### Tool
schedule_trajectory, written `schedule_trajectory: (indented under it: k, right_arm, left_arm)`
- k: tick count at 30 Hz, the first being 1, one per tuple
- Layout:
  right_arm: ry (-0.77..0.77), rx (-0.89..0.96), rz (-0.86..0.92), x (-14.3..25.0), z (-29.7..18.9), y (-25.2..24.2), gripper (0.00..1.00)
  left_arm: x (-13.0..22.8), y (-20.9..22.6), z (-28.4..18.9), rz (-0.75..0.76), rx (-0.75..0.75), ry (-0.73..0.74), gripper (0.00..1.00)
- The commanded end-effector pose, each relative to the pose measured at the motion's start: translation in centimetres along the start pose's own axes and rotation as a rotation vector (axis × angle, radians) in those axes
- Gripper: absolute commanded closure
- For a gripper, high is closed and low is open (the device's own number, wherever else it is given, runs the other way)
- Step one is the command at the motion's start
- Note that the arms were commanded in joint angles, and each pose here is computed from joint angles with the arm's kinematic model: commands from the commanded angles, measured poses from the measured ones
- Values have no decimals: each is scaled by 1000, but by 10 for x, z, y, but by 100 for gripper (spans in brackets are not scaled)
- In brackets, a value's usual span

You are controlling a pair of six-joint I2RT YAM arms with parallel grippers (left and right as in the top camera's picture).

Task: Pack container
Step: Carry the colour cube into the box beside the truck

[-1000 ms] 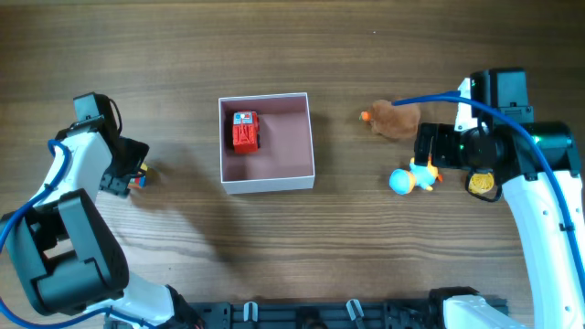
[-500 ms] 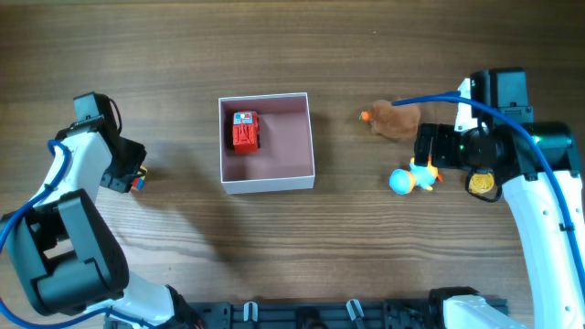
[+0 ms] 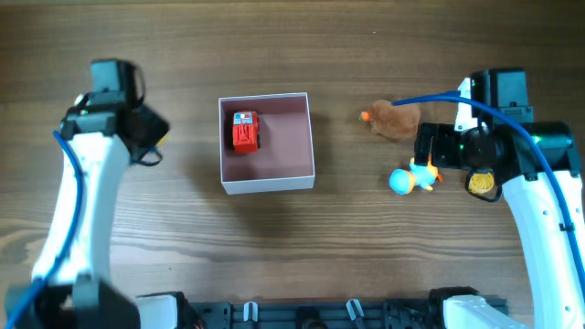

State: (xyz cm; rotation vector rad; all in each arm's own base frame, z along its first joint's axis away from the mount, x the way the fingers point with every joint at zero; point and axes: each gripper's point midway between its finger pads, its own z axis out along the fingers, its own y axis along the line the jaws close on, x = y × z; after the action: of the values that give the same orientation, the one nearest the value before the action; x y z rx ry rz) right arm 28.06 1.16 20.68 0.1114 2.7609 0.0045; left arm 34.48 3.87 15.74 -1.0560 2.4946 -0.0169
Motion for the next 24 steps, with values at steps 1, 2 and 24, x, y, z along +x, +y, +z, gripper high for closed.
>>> schedule_trajectory:
  k: [1,2,24]
  right_arm:
    - [-22,14,-4,-8,-4,-2,0]
    - [-22,14,-4,-8,-4,-2,0]
    - [-14,14,-4,-7,-4,-2,0]
  left_arm:
    - [27,-74,-57,257,206,-79,96]
    - [40,-94,-64,306,256,-86,96]
    - [163,-185,92,622,238,119,87]
